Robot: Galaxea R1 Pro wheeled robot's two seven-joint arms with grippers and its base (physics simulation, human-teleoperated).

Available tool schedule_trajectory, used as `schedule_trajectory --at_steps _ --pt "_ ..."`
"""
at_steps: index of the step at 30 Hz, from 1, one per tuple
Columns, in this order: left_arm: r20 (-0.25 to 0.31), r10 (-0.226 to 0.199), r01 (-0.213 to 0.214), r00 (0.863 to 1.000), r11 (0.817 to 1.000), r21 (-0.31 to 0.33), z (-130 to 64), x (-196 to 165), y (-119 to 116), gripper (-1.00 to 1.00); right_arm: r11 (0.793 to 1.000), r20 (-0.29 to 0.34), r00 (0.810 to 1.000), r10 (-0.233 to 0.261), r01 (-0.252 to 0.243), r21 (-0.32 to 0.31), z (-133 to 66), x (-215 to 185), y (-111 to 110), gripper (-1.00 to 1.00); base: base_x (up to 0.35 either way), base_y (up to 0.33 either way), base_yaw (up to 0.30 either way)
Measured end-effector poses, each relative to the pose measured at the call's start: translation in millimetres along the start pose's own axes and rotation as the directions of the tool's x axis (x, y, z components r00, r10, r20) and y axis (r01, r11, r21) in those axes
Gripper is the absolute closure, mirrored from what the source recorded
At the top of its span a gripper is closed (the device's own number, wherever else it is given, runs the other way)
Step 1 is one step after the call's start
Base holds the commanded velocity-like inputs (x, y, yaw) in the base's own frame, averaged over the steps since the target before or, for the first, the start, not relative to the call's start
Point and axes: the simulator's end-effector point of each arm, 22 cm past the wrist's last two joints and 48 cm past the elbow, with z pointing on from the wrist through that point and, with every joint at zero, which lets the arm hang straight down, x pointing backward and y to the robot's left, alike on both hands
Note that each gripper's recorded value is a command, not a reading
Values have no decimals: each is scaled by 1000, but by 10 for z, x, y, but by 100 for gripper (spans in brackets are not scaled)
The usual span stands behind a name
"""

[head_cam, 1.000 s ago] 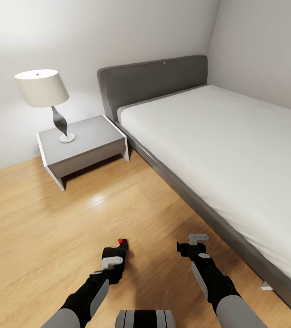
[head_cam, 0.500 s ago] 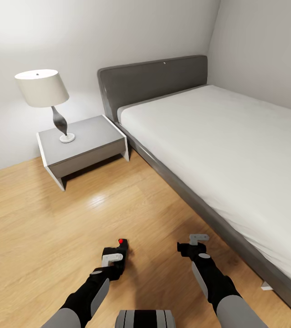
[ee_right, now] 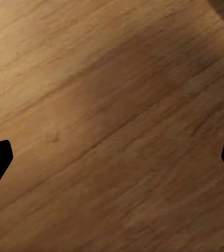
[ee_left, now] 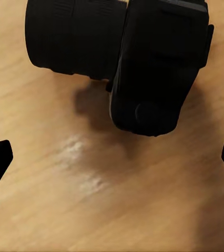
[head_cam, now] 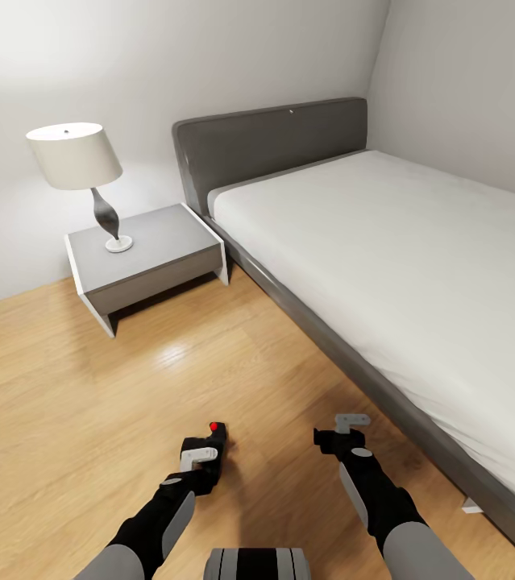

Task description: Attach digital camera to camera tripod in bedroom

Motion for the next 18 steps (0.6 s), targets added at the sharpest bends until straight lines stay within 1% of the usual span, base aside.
schedule_trajectory --at_steps 6,18 --pt "1 -2 2 1000 1000 0 -1 -5 -2 -100 1000 0 1000 -1 1 0 0 0 3 -100 0 0 0" --pt "-48 3 -3 999 1000 6 145 234 -1 -100 1000 -49 999 -4 4 -1 135 275 15 -100 0 0 0"
